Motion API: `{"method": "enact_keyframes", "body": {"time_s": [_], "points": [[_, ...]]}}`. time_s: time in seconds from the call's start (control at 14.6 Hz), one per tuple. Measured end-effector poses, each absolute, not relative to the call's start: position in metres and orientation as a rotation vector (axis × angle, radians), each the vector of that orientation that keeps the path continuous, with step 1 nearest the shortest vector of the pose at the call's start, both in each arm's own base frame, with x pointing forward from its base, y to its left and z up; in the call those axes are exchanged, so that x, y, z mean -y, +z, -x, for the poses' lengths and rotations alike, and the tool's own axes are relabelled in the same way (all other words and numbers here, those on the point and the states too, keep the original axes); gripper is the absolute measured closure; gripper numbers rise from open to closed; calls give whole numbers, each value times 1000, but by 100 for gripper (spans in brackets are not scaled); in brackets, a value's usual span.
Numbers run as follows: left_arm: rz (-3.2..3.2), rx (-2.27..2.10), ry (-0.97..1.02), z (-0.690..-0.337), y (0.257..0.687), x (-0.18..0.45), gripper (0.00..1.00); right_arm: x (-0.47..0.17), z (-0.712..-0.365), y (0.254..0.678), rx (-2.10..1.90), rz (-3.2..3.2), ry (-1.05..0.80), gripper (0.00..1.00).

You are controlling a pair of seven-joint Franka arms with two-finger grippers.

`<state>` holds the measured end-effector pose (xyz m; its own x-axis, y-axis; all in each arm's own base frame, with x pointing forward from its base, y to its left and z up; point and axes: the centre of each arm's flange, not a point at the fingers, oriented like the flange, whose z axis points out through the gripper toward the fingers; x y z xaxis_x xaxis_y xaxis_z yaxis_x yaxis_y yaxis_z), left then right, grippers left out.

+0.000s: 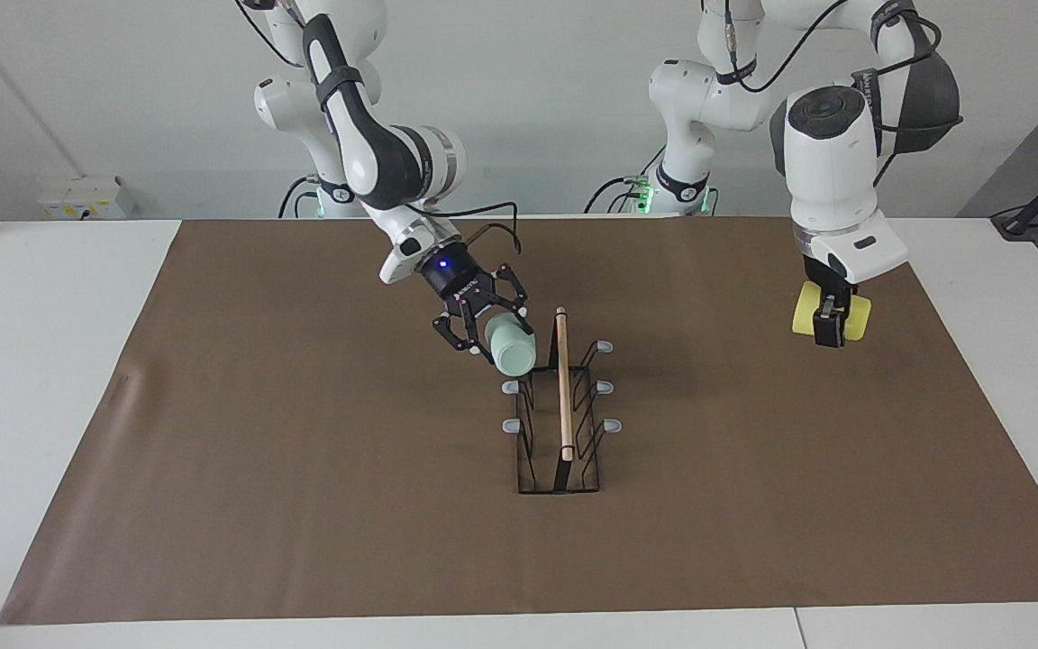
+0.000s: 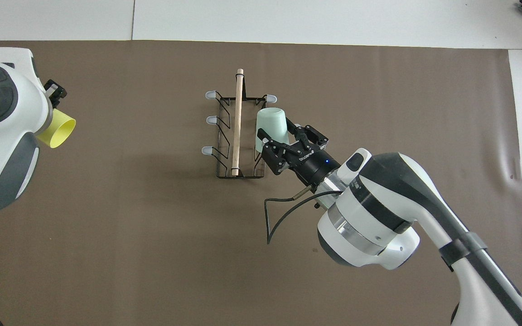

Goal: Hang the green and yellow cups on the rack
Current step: 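Hang the green cup on a rack peg with the right gripper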

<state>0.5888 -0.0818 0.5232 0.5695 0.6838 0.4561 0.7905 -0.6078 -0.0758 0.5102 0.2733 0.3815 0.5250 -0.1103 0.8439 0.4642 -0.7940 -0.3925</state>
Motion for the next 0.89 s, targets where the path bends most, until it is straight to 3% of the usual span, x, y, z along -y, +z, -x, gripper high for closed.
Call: {"method": "enact_keyframes", "body": {"time_s": [0.48,0.89], "points": [[2531,1216,-555,-587,520,81,36,-284,-501,371,265,2175,-1233,30],[2481,1306,-540,-583,516,78,36,-281,-481,333,366,2137,-1252,30]]}}
